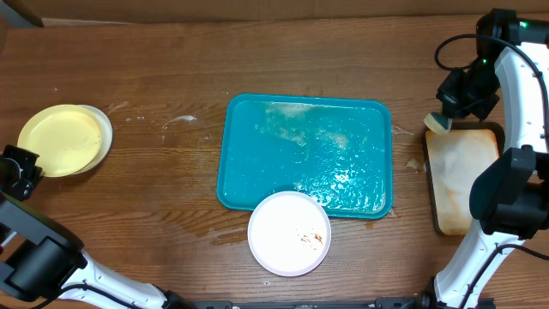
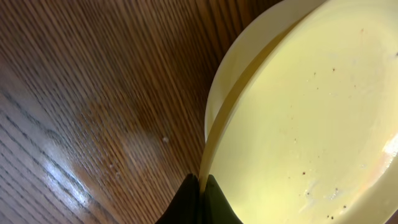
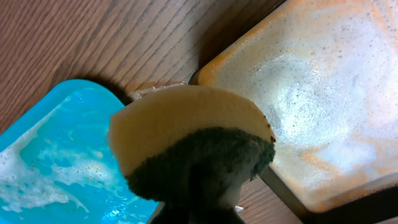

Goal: Clean dirty plates on tray and stack at the side
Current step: 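Push the yellow plate into place on the stack, then raise the left gripper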

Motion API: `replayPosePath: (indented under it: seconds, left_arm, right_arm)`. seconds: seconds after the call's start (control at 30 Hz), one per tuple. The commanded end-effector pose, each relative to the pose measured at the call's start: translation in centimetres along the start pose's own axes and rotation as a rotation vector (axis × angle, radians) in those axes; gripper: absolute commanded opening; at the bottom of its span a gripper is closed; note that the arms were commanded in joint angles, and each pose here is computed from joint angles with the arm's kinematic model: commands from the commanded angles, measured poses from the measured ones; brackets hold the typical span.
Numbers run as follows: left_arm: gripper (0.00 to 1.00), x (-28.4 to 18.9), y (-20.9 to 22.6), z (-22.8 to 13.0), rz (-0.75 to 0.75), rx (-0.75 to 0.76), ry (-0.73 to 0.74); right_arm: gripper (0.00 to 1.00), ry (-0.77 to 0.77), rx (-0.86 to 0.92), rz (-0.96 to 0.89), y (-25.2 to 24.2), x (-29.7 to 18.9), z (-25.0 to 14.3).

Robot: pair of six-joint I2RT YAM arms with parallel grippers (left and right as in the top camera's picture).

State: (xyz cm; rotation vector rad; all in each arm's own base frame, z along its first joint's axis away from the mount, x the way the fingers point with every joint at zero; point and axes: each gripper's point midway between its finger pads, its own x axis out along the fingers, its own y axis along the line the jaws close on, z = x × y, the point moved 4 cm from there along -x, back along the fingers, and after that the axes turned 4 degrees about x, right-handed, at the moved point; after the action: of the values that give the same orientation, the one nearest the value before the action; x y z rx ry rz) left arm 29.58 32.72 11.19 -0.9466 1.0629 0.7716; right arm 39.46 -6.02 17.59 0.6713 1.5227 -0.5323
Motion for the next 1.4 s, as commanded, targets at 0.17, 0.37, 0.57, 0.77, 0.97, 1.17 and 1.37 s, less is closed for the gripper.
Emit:
replayPosePath:
  seconds: [0.17, 0.37, 0.57, 0.77, 0.97, 1.17, 1.37]
  left_arm:
    - [0.04, 2.0, 0.1, 0.5, 0.021, 0.038, 0.007]
    - [0.04, 6.5, -0.7, -1.6, 0.036, 0.064, 0.118]
    - [0.36, 6.2, -2.5, -1.4, 0.024, 0.096, 0.105]
    - [0.70, 4.1, -5.2, -1.1, -0.013, 0.128, 0.115]
    - [0.69, -0.9, -9.7, -0.3, -0.088, 0.195, 0.088]
    - [0.56, -6.1, -17.1, -3.7, -0.127, 0.510, 0.057]
    - [0.55, -5.7, -24.5, -15.3, -0.156, 0.955, 0.223]
  right_arm:
    - [0.04, -0.029, -0.006, 0.021, -0.2, -1.7, -0.6]
    - [0.04, -0.019, -0.010, 0.015, -0.1, -1.7, -0.8]
    - [0.04, -0.020, -0.010, 0.015, -0.1, -1.7, -0.8]
    - [0.04, -0.021, -0.010, 0.015, -0.1, -1.7, -0.8]
    - [0.04, -0.021, -0.010, 0.016, -0.1, -1.7, -0.8]
    - [0.04, -0.038, -0.015, 0.026, 0.1, -1.7, -0.5]
    - [0.04, -0.051, -0.026, 0.035, 0.3, -1.7, -0.2]
